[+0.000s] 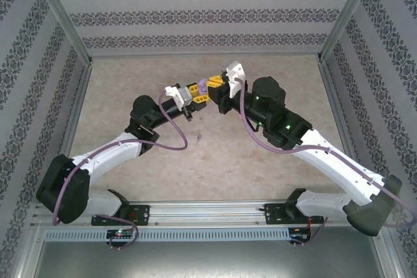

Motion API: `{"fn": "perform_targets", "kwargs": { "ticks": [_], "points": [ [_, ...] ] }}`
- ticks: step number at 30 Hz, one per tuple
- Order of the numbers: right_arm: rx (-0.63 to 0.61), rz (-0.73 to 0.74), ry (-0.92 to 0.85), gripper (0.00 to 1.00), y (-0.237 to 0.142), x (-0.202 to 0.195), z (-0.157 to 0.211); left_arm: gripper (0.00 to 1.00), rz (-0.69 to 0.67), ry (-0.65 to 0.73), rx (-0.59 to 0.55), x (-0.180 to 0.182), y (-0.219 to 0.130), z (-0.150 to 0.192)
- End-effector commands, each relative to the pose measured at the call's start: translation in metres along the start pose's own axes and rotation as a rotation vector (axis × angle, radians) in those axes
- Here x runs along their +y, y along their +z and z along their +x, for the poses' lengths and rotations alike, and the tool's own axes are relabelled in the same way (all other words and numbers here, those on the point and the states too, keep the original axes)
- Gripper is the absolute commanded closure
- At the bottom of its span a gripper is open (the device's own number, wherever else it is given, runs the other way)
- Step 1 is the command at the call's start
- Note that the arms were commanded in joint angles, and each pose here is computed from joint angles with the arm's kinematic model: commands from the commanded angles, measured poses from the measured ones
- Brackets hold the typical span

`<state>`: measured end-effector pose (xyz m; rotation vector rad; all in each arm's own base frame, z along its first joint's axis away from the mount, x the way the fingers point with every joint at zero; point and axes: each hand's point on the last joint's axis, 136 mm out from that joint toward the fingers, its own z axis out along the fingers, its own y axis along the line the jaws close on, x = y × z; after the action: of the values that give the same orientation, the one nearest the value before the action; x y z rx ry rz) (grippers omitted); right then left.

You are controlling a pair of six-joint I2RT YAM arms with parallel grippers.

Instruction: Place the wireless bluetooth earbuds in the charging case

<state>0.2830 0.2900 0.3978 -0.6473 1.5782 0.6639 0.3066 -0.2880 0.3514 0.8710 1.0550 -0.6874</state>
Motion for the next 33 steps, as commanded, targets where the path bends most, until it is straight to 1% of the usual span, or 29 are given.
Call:
{"fn": "perform_targets", "kwargs": {
  "ticks": [1,11,28,33],
  "points": [
    [-0.037,-0.01,0.025,0.84,0.002,-0.002,-0.008,1.0,0.035,0.049,-0.059,-0.007,0.002,-0.028],
    [-0.021,-0.014,0.047,0.85,0.004,-0.005,-0.001,1.0,0.04,0.049,-0.066,-0.008,0.005,-0.032],
    [0.045,-0.008,0.044,0.87,0.007,-0.007,0.024,1.0,0.032,0.047,-0.078,-0.007,0.006,-0.04],
    [0.066,0.025,0.017,0.88,0.005,-0.013,0.032,1.0,0.027,0.049,-0.083,-0.006,0.005,-0.042]
  ]
}}
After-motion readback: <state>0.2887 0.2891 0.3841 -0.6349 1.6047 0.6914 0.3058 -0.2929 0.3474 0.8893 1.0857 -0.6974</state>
